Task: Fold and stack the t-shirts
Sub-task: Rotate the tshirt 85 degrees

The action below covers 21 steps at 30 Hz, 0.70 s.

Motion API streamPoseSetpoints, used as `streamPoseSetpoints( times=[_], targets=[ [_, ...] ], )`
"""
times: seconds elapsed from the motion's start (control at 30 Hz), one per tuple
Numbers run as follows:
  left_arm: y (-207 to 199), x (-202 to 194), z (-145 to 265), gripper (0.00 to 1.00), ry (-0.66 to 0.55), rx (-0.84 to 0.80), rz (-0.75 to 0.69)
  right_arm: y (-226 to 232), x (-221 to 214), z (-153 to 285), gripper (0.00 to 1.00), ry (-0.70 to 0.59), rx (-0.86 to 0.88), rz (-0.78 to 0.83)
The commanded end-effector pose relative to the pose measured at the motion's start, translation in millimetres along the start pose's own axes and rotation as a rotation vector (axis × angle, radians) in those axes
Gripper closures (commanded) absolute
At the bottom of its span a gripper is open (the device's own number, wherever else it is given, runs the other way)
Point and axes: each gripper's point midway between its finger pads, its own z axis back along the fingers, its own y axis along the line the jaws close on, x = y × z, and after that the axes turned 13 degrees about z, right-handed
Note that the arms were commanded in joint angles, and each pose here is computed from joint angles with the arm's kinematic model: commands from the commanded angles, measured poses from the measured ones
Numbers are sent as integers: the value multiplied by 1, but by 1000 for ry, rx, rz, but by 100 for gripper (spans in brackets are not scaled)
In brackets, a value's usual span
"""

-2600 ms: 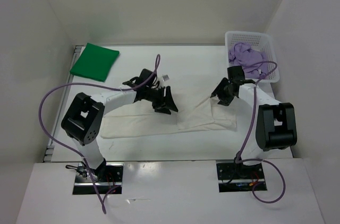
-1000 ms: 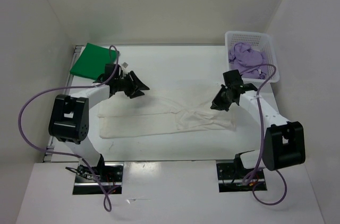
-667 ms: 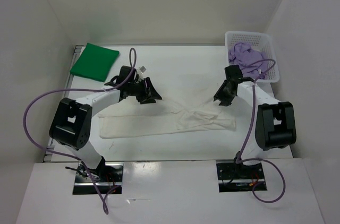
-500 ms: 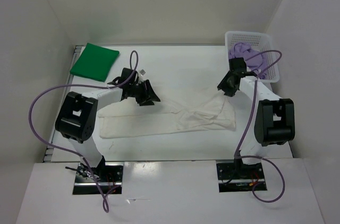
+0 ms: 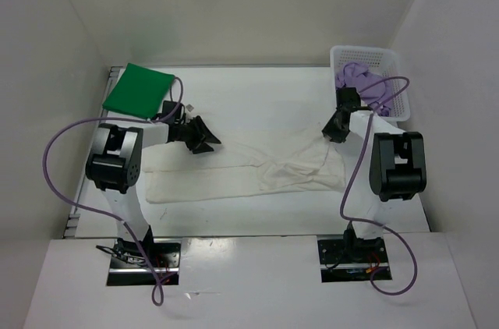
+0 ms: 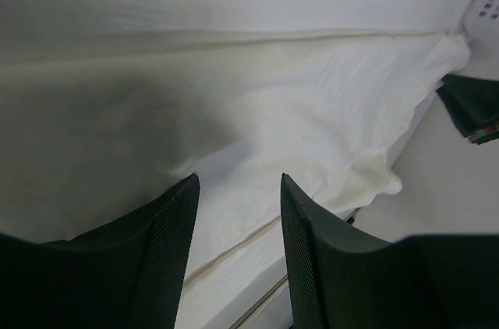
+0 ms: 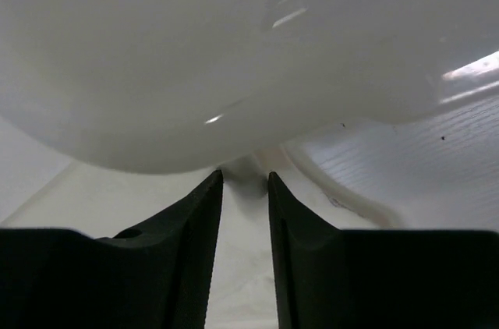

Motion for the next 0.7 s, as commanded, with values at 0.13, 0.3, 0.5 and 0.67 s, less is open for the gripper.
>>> streamPoseSetpoints(
  times=[0.13, 0.3, 0.5, 0.67],
  targets=[
    [39, 57, 25, 46, -132, 13, 153, 36, 3, -15, 83, -7, 92, 19],
    [58, 91, 50, 46, -222, 14, 228, 74, 6, -31, 89, 14, 150, 31],
    [57, 111, 44, 46, -242, 11, 250, 129, 44, -47, 90, -22, 231, 5],
    [38, 149, 49, 47, -337, 2, 221, 154, 74, -60, 90, -53, 274, -24]
  ],
)
